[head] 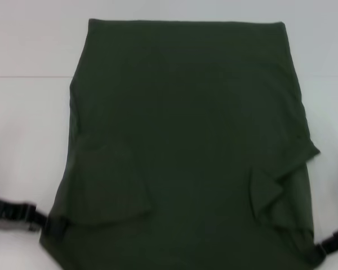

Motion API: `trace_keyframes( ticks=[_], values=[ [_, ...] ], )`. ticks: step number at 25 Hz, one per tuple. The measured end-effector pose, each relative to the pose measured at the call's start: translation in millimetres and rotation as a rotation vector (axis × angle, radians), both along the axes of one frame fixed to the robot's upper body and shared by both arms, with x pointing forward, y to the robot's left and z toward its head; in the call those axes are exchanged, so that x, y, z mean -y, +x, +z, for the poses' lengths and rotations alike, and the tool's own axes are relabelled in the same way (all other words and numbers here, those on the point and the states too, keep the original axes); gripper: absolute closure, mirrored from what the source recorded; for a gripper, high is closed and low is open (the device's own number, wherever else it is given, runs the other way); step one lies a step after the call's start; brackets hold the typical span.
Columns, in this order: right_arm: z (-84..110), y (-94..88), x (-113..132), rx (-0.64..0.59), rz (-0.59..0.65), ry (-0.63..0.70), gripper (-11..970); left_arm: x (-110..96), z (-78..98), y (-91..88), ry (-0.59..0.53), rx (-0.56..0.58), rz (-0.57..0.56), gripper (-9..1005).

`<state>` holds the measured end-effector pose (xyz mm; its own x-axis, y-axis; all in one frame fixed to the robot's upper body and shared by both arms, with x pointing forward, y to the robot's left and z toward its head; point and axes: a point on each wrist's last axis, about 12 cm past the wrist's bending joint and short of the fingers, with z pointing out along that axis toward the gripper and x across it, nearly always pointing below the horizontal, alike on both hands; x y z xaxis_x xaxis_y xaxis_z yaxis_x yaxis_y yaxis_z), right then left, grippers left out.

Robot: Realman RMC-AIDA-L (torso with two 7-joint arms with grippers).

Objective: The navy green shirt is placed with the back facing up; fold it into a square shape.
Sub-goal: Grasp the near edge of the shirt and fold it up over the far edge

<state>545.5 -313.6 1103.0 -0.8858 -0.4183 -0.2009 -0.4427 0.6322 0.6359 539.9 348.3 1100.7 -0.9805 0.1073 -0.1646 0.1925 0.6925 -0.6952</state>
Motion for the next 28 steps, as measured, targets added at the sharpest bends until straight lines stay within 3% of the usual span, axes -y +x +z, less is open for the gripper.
trace_keyframes(
  ticks=[6,11,17,21,28],
  values=[
    [-5.6,-16.1,-0.8,-0.046,0.139,-0.012,901,-5.3,-4.1,-24.6,0.007,-0.139,-0.09,959],
    [-10.1,-27.5,-11.1,-0.084,0.231,0.021,901,-4.2,-3.3,-43.6,-0.063,-0.202,-0.174,959],
    [-11.4,-28.1,-14.0,-0.071,0.232,0.041,902,-3.8,-2.5,-45.4,-0.109,-0.196,-0.156,959],
    [1.4,-17.9,-9.7,-0.021,0.141,0.115,902,-9.3,9.5,-32.2,-0.195,-0.092,-0.044,959],
    [24.6,7.1,16.0,0.132,-0.156,0.25,902,-35.4,18.6,-15.1,-0.322,0.12,0.288,959]
  ],
)
